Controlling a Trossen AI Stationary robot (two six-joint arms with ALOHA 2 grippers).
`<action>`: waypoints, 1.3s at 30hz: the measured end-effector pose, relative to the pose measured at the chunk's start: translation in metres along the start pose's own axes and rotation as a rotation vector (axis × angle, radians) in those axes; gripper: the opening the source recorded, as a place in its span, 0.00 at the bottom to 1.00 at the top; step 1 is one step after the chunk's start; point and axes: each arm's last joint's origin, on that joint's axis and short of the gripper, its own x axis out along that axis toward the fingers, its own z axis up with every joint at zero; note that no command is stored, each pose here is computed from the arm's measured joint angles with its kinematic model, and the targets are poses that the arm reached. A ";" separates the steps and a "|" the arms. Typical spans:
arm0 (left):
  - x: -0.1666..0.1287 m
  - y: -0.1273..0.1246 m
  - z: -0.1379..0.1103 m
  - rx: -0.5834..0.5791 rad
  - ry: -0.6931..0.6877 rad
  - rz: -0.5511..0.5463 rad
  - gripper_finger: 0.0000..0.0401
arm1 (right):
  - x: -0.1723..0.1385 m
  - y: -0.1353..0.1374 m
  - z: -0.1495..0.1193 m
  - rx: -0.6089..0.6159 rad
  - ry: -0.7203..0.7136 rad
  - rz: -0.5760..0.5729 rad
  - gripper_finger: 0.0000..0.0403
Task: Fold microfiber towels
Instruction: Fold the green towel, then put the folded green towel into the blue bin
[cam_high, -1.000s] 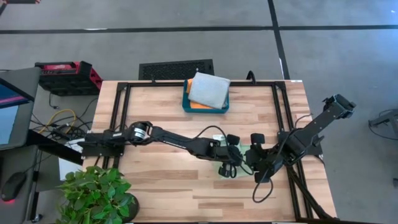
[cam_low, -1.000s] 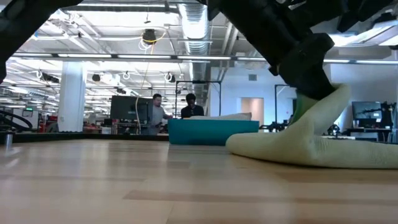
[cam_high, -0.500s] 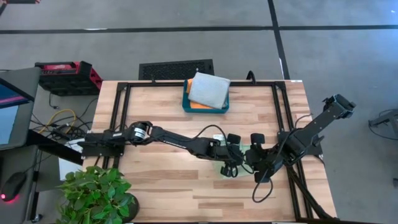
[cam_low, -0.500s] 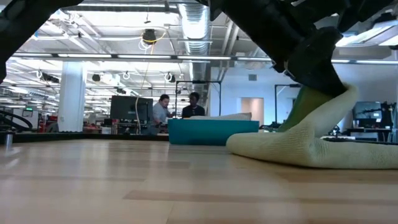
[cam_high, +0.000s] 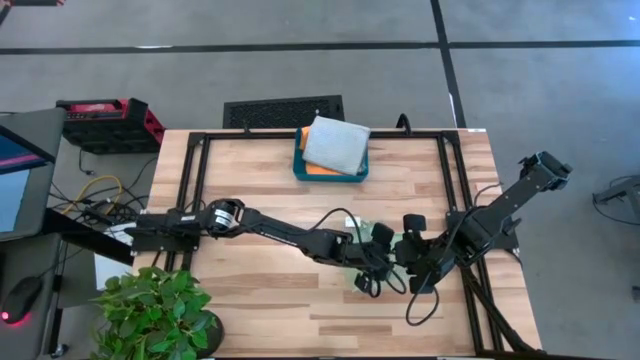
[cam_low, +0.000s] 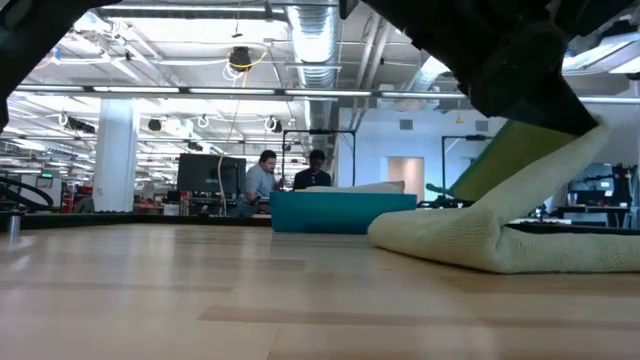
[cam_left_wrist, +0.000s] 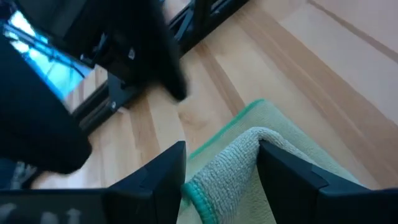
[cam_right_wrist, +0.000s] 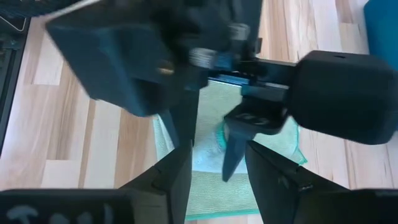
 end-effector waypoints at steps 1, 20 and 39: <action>0.000 -0.001 0.001 0.017 -0.003 0.002 0.46 | 0.000 0.000 0.000 0.000 0.000 0.000 0.43; -0.006 -0.006 -0.020 -0.012 0.235 -0.057 0.46 | 0.000 0.000 0.000 -0.001 0.006 0.003 0.42; -0.062 -0.020 -0.027 -0.043 0.510 -0.205 0.46 | 0.000 -0.001 -0.002 -0.009 0.021 -0.004 0.41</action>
